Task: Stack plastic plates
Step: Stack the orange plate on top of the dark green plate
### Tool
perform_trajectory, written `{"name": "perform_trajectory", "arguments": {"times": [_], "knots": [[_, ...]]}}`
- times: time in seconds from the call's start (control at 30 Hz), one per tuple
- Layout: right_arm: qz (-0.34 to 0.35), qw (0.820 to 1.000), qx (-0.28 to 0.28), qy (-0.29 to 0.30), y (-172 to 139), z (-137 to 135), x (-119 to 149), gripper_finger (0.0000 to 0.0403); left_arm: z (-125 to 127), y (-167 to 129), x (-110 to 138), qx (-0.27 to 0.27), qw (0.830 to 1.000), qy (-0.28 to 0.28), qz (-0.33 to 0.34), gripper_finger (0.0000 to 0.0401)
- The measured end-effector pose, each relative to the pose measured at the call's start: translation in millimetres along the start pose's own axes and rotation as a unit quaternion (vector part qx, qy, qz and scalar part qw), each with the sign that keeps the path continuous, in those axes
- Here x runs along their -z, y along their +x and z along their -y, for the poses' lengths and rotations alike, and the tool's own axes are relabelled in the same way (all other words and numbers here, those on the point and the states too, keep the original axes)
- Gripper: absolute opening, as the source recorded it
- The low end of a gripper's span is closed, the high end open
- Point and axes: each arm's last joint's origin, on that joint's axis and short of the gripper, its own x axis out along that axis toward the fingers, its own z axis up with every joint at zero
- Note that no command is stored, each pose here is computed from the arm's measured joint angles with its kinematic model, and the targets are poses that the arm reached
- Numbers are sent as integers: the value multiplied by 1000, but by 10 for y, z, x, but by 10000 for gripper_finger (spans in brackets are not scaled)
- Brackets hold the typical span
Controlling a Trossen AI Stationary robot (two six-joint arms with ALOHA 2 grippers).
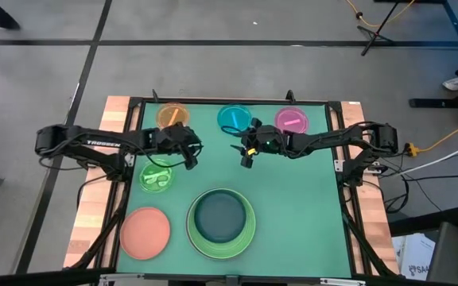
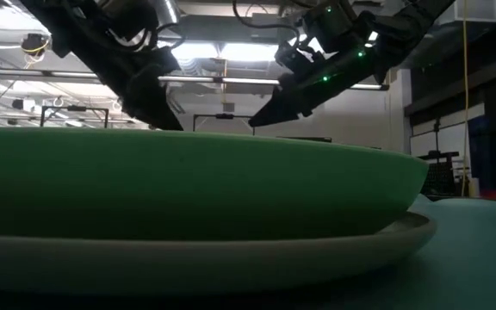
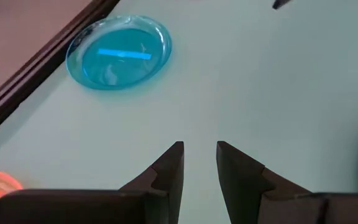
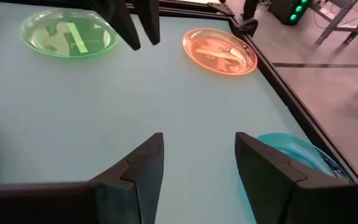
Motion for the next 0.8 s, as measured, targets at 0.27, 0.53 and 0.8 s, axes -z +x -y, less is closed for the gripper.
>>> {"name": "perform_trajectory", "arguments": {"times": [0.27, 0.53, 0.8], "knots": [[-3, 1000, -14, 7, 0, -8, 8, 186, -51, -185, -27, -28, 999, -20, 18, 89], [-18, 999, -15, 28, -1, -12, 36, 186, -73, -202, -15, -37, 999, -25, 12, 92], [-42, 997, -58, 35, -23, -155, 73, 186, -224, -178, 13, -67, 997, -39, -10, 142]]}}
